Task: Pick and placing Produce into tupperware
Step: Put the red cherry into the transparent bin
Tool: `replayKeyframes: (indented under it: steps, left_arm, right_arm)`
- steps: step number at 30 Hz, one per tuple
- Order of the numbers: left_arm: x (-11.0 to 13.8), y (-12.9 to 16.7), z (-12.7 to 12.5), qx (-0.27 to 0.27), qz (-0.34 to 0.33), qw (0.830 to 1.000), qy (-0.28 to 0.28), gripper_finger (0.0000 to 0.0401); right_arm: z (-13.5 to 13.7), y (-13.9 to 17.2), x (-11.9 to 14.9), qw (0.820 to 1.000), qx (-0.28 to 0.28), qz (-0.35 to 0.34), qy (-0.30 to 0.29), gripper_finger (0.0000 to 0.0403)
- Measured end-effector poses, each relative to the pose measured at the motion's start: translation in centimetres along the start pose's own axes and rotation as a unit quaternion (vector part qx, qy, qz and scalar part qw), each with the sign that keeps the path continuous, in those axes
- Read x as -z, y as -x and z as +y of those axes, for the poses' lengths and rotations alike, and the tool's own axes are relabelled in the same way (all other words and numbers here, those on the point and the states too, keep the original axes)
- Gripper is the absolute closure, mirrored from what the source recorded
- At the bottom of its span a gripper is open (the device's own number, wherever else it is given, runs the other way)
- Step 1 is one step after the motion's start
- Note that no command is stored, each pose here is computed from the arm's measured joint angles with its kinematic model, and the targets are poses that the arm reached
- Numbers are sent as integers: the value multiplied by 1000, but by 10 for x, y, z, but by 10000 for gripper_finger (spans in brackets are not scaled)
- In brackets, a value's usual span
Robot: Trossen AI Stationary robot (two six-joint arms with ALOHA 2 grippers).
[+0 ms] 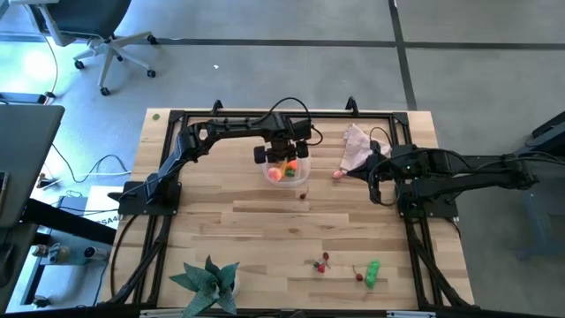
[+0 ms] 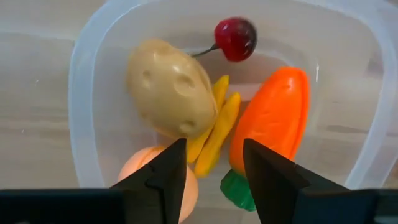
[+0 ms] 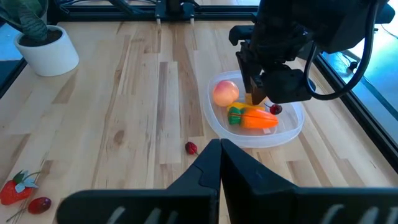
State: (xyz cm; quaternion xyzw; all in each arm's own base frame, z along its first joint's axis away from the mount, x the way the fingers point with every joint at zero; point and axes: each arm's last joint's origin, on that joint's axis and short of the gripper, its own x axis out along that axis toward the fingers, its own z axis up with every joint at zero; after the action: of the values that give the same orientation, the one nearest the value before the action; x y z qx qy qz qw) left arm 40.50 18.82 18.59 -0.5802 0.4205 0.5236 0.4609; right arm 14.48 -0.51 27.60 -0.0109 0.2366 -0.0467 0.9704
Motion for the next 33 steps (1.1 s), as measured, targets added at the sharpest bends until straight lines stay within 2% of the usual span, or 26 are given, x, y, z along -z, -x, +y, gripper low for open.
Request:
replayKeyframes:
  steps: [8,13,17,21,25,28,33]
  left_arm:
    - [2,12,0,-10,24,1000,1,252]
    - [4,32,-1,-9,41,999,-4,252]
    - [6,48,-3,8,74,995,-64,252]
    - [12,66,-3,26,118,982,-144,251]
    - [24,75,-4,28,124,973,-192,251]
    - [39,77,-5,18,107,971,-212,251]
    - [71,73,-11,2,32,964,-265,251]
  right_arm:
    - [0,0,0,1000,0,0,0,402]
    - [0,0,0,1000,0,0,0,402]
    - [0,0,0,1000,0,0,0,402]
    - [0,0,0,1000,0,0,0,402]
    - [0,0,0,1000,0,0,0,402]
    - [0,0,0,1000,0,0,0,402]
    - [0,0,0,1000,0,0,0,402]
